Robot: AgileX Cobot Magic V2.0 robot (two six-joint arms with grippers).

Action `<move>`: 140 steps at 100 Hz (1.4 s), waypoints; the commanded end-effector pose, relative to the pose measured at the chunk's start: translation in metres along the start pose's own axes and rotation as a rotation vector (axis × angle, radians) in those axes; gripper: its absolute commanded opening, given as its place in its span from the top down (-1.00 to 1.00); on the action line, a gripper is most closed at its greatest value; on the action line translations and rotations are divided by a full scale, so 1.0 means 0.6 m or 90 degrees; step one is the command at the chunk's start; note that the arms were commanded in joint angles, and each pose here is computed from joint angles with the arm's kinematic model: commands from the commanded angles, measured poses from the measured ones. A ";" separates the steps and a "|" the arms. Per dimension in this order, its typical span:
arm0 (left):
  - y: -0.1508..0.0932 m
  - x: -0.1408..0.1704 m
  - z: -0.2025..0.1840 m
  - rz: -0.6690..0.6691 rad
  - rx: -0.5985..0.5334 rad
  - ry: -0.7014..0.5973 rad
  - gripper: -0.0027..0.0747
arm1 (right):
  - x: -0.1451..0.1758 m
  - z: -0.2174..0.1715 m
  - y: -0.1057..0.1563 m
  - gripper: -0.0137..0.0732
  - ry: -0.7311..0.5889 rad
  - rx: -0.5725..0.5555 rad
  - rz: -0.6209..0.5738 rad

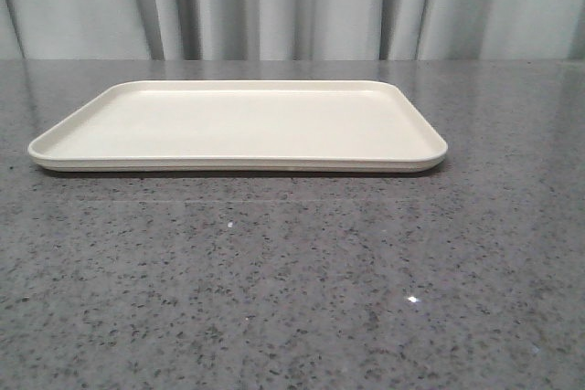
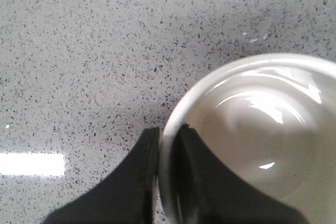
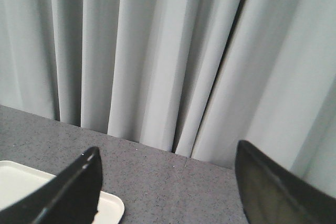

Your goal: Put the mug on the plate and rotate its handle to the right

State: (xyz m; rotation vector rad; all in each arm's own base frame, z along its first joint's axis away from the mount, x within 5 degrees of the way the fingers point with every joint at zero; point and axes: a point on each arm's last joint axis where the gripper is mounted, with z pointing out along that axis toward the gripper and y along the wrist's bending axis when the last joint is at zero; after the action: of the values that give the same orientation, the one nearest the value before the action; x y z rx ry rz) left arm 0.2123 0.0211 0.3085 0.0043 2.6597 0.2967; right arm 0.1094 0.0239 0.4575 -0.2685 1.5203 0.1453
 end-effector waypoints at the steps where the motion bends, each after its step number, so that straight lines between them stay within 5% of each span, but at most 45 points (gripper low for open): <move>1: 0.008 -0.010 -0.014 0.005 -0.017 -0.040 0.97 | -0.025 -0.002 -0.007 -0.53 -0.052 0.028 -0.001; 44: 0.007 -0.029 -0.041 -0.015 0.009 -0.091 0.97 | -0.025 -0.002 -0.007 -0.53 -0.051 0.028 -0.001; 105: 0.016 -0.111 -0.236 0.000 0.137 -0.314 0.97 | -0.026 -0.002 -0.008 -0.53 -0.055 0.031 -0.001; 140: -0.016 -0.149 -0.248 0.037 0.266 -0.324 0.98 | -0.025 -0.002 -0.008 -0.53 -0.053 0.029 -0.001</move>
State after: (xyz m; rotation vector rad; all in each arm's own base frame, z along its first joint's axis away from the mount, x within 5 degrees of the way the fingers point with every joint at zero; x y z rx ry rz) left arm 0.2250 -0.0148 0.4583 0.2228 2.2826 -0.1557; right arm 0.1095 0.0238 0.4575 -0.2692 1.5205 0.1436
